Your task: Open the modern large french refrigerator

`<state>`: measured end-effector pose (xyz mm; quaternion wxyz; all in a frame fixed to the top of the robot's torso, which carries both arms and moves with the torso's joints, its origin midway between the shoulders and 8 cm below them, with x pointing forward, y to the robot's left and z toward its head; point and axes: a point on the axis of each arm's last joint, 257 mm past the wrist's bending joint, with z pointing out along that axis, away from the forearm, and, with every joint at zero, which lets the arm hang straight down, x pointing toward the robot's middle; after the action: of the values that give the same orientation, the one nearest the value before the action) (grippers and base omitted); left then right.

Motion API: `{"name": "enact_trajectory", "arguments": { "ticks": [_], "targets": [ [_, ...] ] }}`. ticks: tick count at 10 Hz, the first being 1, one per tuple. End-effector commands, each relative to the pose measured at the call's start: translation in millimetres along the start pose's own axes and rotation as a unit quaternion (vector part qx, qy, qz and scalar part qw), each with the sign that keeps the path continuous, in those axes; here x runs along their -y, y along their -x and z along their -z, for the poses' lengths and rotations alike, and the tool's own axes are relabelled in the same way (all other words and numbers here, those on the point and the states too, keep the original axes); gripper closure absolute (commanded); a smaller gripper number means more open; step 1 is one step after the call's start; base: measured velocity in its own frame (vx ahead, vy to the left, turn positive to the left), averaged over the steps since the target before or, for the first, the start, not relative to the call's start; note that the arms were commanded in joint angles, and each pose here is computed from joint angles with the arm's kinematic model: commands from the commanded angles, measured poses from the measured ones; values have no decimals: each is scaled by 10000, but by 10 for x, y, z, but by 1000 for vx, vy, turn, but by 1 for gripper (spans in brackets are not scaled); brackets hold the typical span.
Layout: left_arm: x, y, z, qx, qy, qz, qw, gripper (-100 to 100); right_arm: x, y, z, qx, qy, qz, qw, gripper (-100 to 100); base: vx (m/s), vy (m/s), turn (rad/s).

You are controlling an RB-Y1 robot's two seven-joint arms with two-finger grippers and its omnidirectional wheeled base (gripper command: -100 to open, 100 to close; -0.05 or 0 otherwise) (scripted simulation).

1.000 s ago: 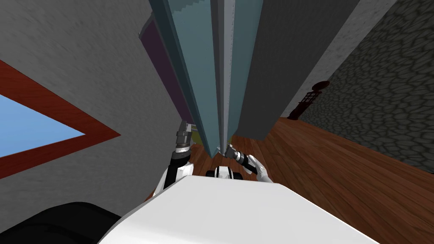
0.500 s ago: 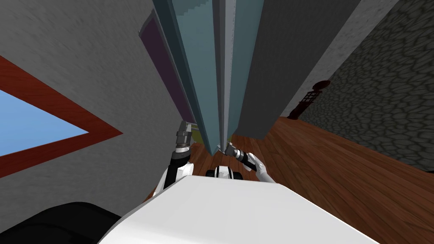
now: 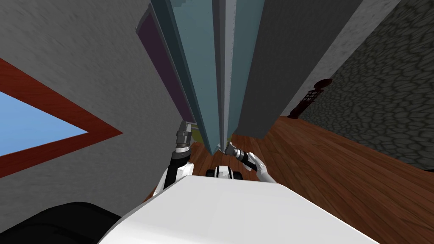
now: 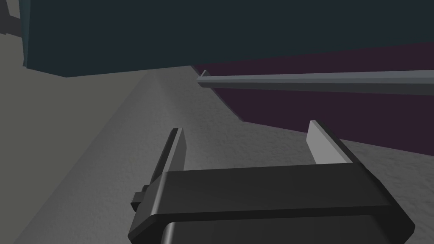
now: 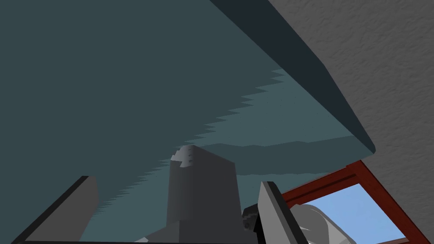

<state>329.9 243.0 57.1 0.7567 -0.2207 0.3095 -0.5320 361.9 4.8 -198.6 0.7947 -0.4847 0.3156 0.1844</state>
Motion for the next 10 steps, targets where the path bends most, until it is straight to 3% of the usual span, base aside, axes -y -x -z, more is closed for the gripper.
{"name": "enact_trajectory", "arguments": {
  "ticks": [1,3,4,5,10],
  "targets": [
    [0,0,0,0,0,0,10000,0,183,145,-143,290,-109,109,9995,-100,-11,4,-5],
    [0,0,0,0,0,0,10000,0,183,145,-143,290,-109,109,9995,-100,5,-3,3],
    [0,0,0,0,0,0,10000,0,13,-11,16,12,10,-4,10000,-100,13,-1,5],
    [0,0,0,0,0,0,10000,0,-8,-34,38,-32,24,-21,10000,0,11,0,-1],
    [0,0,0,0,0,0,10000,0,-34,-104,94,-157,43,-33,9999,0,1,0,-1]
  ]
}}
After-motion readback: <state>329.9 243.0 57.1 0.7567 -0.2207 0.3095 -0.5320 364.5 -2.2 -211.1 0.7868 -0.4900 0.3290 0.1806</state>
